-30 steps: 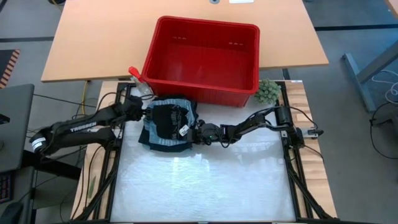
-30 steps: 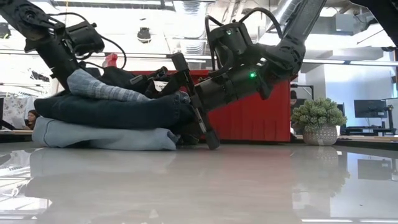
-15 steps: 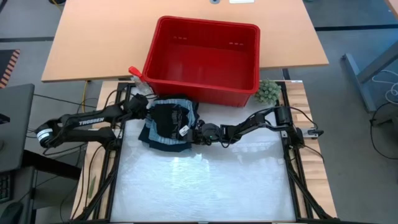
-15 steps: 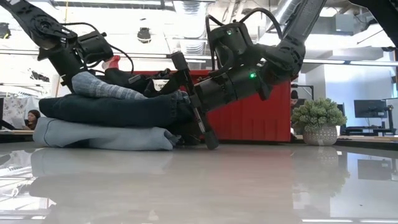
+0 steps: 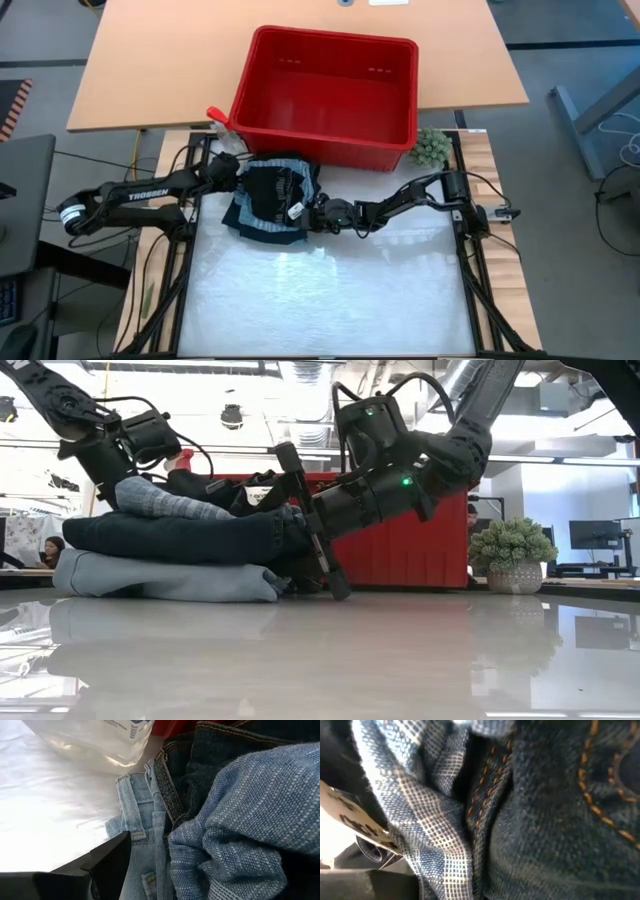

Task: Fold laundry
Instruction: Put the folded blue and black pants, blue shirt, and black boxer into the red laundry bin

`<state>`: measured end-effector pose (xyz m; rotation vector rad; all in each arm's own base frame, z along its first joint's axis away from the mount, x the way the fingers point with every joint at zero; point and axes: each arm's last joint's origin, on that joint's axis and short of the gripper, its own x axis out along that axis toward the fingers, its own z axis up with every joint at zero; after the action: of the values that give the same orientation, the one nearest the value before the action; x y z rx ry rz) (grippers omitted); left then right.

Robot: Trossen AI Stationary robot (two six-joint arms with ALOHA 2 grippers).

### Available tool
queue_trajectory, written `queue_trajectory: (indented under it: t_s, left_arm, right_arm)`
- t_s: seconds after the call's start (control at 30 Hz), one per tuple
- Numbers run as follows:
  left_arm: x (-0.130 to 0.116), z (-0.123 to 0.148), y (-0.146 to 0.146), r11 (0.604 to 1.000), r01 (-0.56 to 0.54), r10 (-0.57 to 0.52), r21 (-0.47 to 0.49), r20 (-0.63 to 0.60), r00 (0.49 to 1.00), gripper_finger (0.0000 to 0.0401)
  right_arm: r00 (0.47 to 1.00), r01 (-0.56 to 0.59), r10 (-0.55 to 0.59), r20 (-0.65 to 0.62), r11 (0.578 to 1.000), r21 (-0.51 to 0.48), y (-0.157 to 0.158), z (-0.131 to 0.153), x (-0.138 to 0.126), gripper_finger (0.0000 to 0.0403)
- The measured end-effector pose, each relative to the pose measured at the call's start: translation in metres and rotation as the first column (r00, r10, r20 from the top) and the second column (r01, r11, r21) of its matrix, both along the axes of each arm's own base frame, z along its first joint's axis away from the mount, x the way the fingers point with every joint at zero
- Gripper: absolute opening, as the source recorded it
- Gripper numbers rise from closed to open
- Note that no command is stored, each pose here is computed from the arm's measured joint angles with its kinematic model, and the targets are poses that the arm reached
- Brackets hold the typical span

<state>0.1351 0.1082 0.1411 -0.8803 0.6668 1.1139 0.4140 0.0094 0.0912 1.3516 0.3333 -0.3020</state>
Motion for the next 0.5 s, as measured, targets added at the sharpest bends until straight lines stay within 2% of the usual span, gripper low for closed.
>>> queue_trajectory:
  t_s: [0.17,0.3,0.4,0.5]
  left_arm:
    - [0.004,-0.004,-0.009,1.000,0.003,-0.002,-0.022,0.031,1.000,0.0295]
    - [0.010,-0.005,-0.018,0.998,0.039,-0.036,-0.050,0.062,0.997,0.0295]
    - [0.013,-0.004,-0.028,0.990,0.099,-0.087,-0.100,0.115,0.990,0.0295]
    - [0.014,-0.002,-0.040,0.976,0.162,-0.139,-0.147,0.155,0.978,0.0295]
  right_arm:
    - [1.000,-0.010,0.010,0.021,1.000,-0.007,0.000,0.002,0.001,0.0296]
    - [0.997,-0.061,0.061,0.045,0.998,0.001,0.001,0.006,0.001,0.0296]
    - [0.992,-0.120,0.121,0.025,0.993,-0.020,0.004,0.013,-0.001,0.0296]
    - [0.985,-0.170,0.167,-0.047,0.983,-0.074,0.005,0.024,-0.006,0.0296]
